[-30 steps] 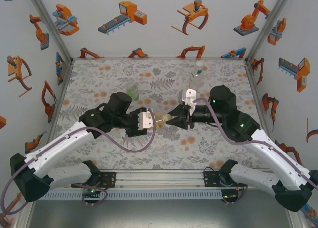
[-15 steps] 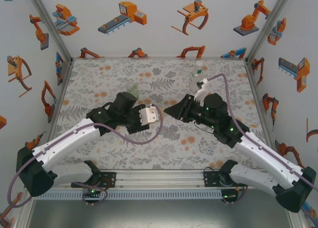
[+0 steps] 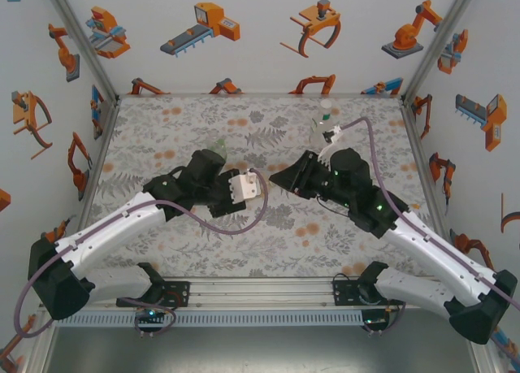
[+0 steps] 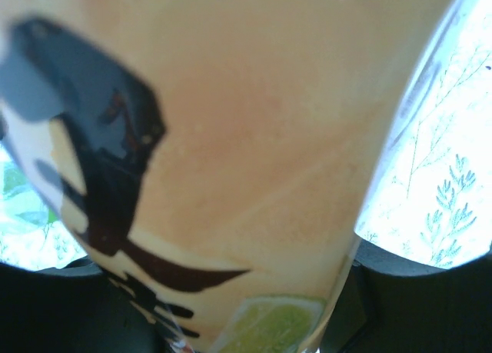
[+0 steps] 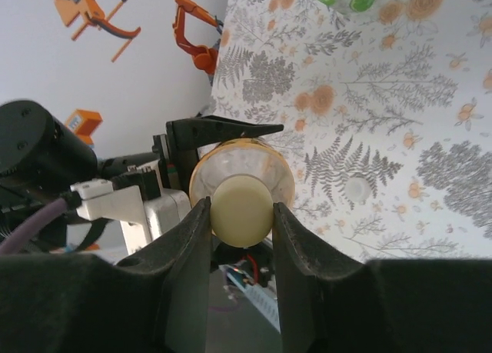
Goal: Screw on the bottle caps
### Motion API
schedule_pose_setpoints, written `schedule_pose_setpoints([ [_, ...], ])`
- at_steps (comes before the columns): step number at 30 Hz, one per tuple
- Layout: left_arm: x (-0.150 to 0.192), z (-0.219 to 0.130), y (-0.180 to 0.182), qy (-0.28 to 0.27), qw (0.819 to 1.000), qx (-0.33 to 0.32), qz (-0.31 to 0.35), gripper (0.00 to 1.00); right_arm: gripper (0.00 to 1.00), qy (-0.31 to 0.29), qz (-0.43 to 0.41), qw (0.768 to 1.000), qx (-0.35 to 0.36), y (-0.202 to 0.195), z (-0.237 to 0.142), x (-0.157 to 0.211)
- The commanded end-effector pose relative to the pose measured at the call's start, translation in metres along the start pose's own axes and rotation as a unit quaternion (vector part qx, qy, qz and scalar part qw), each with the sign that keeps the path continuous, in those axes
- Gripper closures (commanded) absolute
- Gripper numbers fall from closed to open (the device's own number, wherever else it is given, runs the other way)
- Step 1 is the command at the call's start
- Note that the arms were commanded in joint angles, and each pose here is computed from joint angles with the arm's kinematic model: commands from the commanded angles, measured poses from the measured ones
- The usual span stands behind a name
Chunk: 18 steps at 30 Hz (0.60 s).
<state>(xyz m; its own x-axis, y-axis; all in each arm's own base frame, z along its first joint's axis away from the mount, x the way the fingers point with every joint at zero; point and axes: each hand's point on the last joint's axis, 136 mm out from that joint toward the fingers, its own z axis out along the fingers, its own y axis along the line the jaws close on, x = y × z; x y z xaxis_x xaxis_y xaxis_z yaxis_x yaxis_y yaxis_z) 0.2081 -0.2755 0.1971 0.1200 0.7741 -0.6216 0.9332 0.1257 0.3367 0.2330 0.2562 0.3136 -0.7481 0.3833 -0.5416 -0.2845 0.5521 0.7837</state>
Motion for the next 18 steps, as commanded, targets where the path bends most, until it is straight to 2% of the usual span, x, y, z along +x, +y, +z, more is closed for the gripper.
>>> schedule_pose_setpoints([
  [1, -0.027, -0.012, -0.006, -0.050, 0.998, 0.021, 0.021, 1.00, 0.44, -0.015, -0.121, 0.992, -0.028, 0.027, -0.017, -0.014],
  [3, -0.029, -0.013, -0.011, -0.057, 0.998, 0.032, 0.027, 1.00, 0.37, -0.015, -0.183, 0.982, -0.044, 0.038, -0.025, -0.015],
  [5, -0.031, -0.015, -0.016, -0.064, 0.997, 0.045, 0.030, 1.00, 0.35, -0.016, -0.244, 0.968, -0.058, 0.048, -0.033, -0.017],
  [8, -0.034, -0.018, -0.024, -0.077, 0.994, 0.066, 0.037, 1.00, 0.35, -0.010, -0.367, 0.924, -0.107, 0.069, -0.046, -0.009],
  [11, -0.039, -0.023, -0.035, -0.092, 0.990, 0.097, 0.045, 1.00, 0.35, 0.004, -0.477, 0.862, -0.170, 0.084, -0.058, 0.010],
  [16, -0.045, -0.029, -0.051, -0.121, 0.981, 0.138, 0.057, 1.00, 0.36, 0.052, -0.621, 0.724, -0.296, 0.098, -0.084, 0.057],
  [18, -0.046, -0.030, -0.054, -0.123, 0.980, 0.148, 0.057, 1.00, 0.36, 0.059, -0.652, 0.682, -0.326, 0.097, -0.091, 0.069],
])
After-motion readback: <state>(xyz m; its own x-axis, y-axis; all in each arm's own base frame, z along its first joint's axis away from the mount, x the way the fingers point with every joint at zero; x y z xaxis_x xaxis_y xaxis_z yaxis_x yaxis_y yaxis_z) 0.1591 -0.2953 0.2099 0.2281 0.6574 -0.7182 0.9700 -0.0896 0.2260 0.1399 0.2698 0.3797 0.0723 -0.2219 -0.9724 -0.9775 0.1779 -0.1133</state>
